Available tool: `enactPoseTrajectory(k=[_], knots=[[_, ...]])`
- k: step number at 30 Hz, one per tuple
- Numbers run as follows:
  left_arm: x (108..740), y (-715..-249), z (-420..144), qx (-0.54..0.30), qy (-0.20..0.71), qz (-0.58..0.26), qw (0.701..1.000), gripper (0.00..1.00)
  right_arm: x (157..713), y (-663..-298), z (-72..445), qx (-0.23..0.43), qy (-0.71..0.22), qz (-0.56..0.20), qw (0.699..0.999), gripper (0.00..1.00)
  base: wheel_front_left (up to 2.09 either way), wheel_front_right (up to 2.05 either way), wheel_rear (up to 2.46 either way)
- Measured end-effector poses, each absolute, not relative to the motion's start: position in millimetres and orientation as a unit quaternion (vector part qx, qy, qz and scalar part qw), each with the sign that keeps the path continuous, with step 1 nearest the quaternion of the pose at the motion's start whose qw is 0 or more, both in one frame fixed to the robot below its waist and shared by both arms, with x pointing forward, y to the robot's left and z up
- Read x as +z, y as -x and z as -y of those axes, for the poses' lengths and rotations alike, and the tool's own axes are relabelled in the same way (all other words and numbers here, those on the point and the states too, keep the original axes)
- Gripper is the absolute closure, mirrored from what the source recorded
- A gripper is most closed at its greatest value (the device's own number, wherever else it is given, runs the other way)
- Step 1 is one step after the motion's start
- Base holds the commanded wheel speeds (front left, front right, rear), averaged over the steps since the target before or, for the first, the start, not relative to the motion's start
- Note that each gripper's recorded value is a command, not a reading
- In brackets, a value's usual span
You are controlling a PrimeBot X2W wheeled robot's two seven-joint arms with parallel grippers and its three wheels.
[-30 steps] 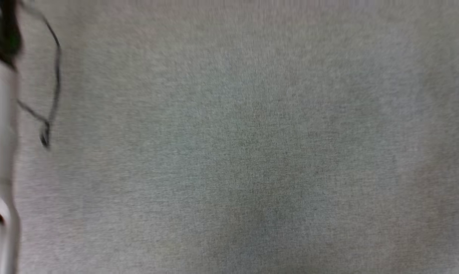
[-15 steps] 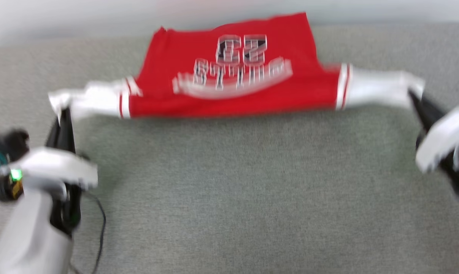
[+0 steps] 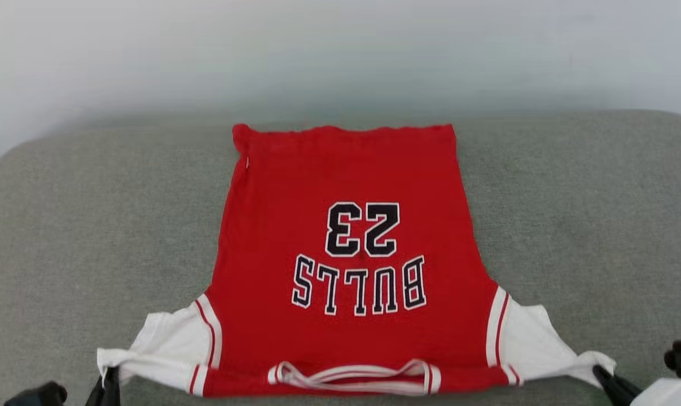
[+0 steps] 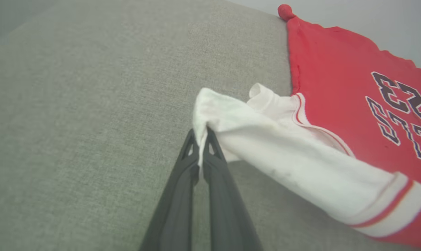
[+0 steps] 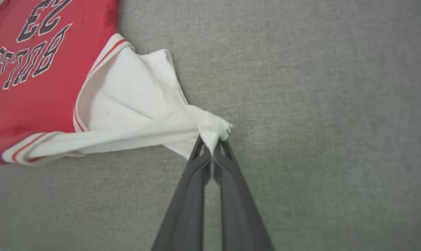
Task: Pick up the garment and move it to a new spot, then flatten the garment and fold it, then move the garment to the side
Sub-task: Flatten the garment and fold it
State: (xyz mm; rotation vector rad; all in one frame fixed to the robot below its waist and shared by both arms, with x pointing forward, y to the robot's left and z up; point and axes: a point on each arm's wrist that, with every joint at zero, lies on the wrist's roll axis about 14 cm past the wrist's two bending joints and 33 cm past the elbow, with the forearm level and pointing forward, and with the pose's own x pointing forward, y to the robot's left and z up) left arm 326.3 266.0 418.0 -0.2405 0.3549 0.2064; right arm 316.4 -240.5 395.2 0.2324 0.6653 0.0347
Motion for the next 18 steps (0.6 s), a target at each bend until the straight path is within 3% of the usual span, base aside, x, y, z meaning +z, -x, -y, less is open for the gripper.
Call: enactPoseTrajectory(k=[6, 7, 8, 10, 14, 18], knots=[[407, -295, -257, 0.113, 0.138, -0.203, 0.963, 1.0, 383, -273, 229, -0.005, -0.138, -0.374, 0.917, 1.0, 0.0, 0.0, 0.0], [408, -295, -254, 0.111, 0.14, -0.201, 0.963, 1.0, 382, -270, 226, -0.005, -0.139, -0.381, 0.914, 0.74, 0.0, 0.0, 0.0], [410, -296, -253, 0.11, 0.142, -0.197, 0.964, 1.0, 384, -269, 223, -0.006, -0.144, -0.38, 0.914, 0.55, 0.0, 0.0, 0.0], [413, -298, -249, 0.105, 0.143, -0.189, 0.966, 1.0, 389, -274, 220, -0.003, -0.144, -0.374, 0.916, 0.0, 0.0, 0.0, 0.0], [422, -312, -240, 0.09, 0.149, -0.168, 0.97, 1.0, 415, -305, 228, -0.01, -0.134, -0.321, 0.938, 0.0, 0.0, 0.0, 0.0], [433, -329, -231, 0.075, 0.157, -0.144, 0.974, 1.0, 451, -358, 244, -0.027, -0.129, -0.232, 0.964, 0.0, 0.0, 0.0, 0.0]])
